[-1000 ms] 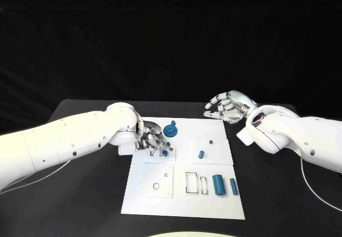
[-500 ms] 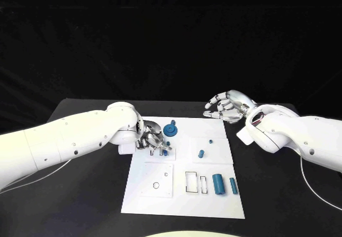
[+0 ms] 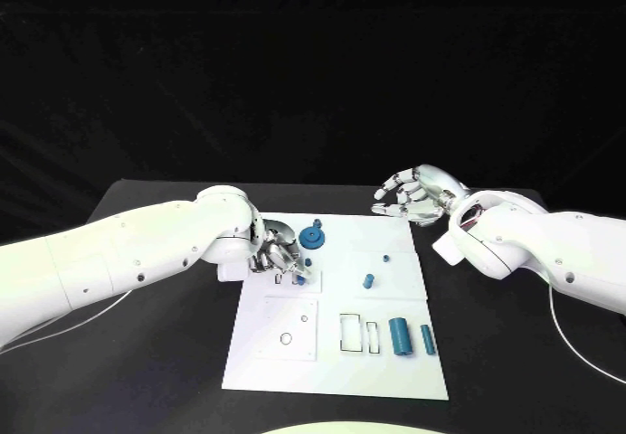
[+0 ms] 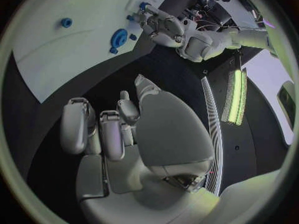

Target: Assemble the parts on the task board

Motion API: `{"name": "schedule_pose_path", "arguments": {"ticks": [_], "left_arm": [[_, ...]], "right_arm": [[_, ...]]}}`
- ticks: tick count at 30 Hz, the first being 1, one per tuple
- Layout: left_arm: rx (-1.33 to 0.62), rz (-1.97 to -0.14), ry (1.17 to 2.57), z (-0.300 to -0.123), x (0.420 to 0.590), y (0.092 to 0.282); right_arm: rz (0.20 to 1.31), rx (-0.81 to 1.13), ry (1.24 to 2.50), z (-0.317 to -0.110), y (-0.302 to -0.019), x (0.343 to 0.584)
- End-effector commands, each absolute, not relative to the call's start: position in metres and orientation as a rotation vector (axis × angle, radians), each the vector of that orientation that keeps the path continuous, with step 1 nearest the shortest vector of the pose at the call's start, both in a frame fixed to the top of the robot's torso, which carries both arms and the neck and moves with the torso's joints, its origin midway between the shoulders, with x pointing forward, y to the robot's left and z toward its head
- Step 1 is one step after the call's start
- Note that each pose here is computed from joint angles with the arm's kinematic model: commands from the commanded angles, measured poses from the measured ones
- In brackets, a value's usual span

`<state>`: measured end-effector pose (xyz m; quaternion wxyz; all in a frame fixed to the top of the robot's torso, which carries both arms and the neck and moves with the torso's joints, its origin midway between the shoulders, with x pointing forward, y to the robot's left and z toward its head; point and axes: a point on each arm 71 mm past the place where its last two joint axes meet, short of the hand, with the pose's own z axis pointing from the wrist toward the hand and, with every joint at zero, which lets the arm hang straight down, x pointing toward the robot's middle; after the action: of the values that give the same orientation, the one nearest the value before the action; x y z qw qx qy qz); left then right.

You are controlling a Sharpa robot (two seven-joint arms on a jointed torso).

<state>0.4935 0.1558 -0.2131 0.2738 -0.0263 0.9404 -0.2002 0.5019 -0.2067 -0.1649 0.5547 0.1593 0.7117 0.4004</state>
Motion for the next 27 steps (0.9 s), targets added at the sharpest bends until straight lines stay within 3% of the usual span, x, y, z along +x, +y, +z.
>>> {"name": "schedule_pose_path", "arguments": {"ticks": [1,27], "left_arm": [[-0.058,-0.550,2.551,-0.214,0.492,0.154],[-0.338,-0.705,2.527,-0.209,0.489,0.172]], "right_arm": [[0.950,0.351,1.695,-0.165,-0.205,0.501],[0.927,0.331,1.701,-0.166,-0.208,0.502]]}}
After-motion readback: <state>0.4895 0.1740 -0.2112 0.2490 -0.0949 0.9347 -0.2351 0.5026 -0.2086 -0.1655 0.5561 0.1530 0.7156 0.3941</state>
